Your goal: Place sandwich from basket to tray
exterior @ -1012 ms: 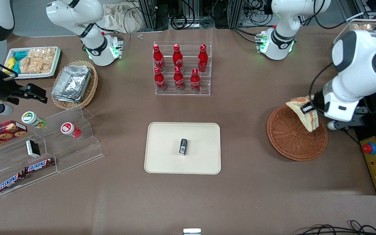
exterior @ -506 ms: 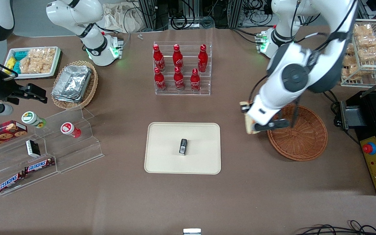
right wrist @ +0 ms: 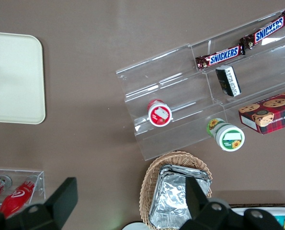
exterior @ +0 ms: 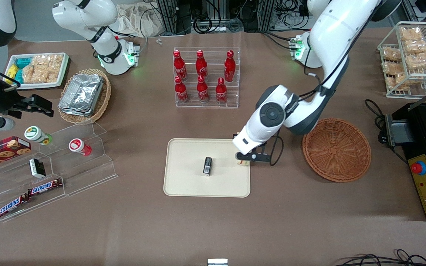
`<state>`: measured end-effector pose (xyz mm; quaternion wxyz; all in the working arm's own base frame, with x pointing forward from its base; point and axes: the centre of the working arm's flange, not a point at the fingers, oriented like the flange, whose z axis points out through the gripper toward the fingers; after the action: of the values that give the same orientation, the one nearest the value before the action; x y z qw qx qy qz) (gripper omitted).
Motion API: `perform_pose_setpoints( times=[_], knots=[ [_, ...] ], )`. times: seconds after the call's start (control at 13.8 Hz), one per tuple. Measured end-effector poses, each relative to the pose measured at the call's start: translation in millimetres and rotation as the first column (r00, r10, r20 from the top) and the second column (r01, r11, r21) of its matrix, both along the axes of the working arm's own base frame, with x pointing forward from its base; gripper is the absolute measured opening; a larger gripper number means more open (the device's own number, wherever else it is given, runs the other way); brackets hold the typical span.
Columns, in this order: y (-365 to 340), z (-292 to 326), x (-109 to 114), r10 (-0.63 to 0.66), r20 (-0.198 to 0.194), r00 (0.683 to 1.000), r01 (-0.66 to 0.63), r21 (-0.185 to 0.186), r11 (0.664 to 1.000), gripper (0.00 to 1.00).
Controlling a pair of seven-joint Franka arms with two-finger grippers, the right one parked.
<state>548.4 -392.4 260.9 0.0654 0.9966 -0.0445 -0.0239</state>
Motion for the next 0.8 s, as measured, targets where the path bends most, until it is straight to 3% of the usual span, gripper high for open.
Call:
perform_pose_setpoints(
  times=[0.29,0.36,0.58,0.8],
  knots=[
    [-9.6,-45.8,14.6,-0.043,0.035,0.998,0.042,0.028,0.999,0.20],
    [-10.8,-41.8,17.2,-0.048,0.050,0.998,0.047,0.031,0.998,0.26],
    [-11.5,-28.3,27.4,0.015,0.080,0.997,-0.016,0.022,1.000,0.56],
    [-11.8,30.2,42.8,0.099,0.153,0.983,-0.098,-0.014,0.995,0.87]
  ],
)
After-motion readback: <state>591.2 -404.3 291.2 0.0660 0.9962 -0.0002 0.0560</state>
